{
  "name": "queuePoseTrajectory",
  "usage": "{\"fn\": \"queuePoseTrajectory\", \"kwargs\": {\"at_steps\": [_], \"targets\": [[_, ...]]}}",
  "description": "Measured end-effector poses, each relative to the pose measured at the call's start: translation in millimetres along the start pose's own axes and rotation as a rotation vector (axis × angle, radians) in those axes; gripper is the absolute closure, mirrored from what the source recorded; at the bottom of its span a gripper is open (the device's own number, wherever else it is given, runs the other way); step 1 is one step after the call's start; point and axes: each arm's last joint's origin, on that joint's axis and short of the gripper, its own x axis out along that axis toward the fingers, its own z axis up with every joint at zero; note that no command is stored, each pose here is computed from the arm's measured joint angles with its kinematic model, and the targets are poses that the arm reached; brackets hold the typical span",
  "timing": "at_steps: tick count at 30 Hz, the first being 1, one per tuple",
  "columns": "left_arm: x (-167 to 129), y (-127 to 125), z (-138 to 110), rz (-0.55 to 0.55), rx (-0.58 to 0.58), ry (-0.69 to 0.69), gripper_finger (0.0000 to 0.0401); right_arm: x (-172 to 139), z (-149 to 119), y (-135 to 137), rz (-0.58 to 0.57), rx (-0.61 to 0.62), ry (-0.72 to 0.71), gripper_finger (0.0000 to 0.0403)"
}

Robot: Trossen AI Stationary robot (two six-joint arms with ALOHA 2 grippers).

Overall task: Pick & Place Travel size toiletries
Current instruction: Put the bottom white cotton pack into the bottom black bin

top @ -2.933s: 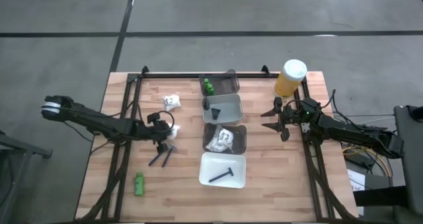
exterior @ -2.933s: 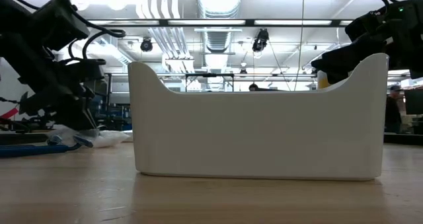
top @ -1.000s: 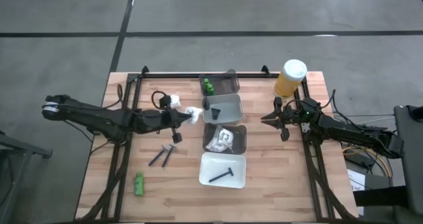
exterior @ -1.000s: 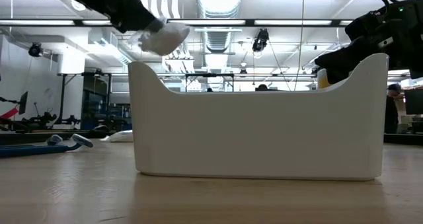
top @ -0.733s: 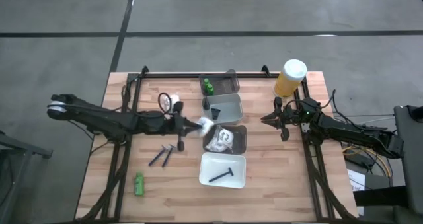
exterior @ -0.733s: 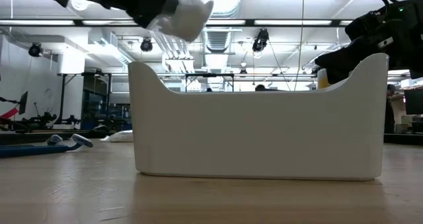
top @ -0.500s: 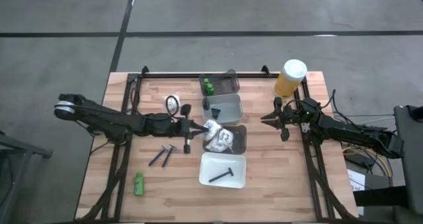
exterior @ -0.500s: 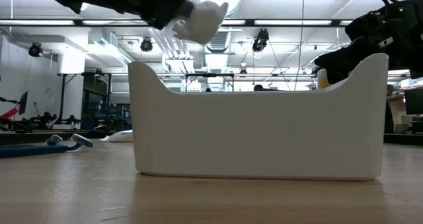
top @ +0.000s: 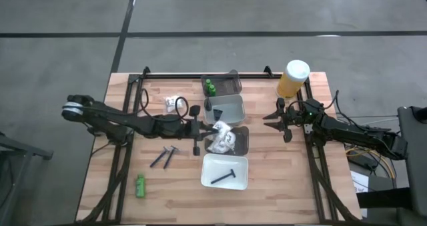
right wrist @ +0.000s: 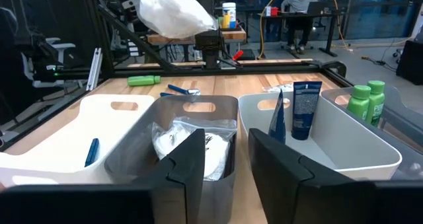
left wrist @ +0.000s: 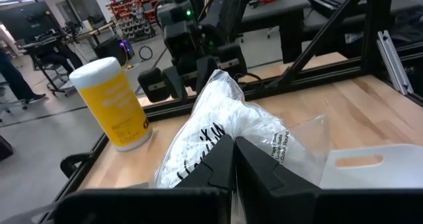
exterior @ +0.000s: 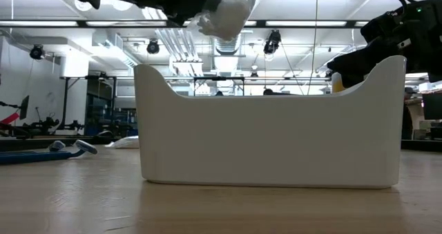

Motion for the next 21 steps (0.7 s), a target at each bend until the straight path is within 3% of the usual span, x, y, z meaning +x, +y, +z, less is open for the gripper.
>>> {"fn": "queuePoseTrajectory", "kwargs": {"at_steps": [21], "targets": [[0.7, 0.7, 3.2, 0.002, 0.023, -0.003, 0.0382, 0.0, 0.0, 0.0, 0.000, 0.000, 0.000, 0.0235]]}}
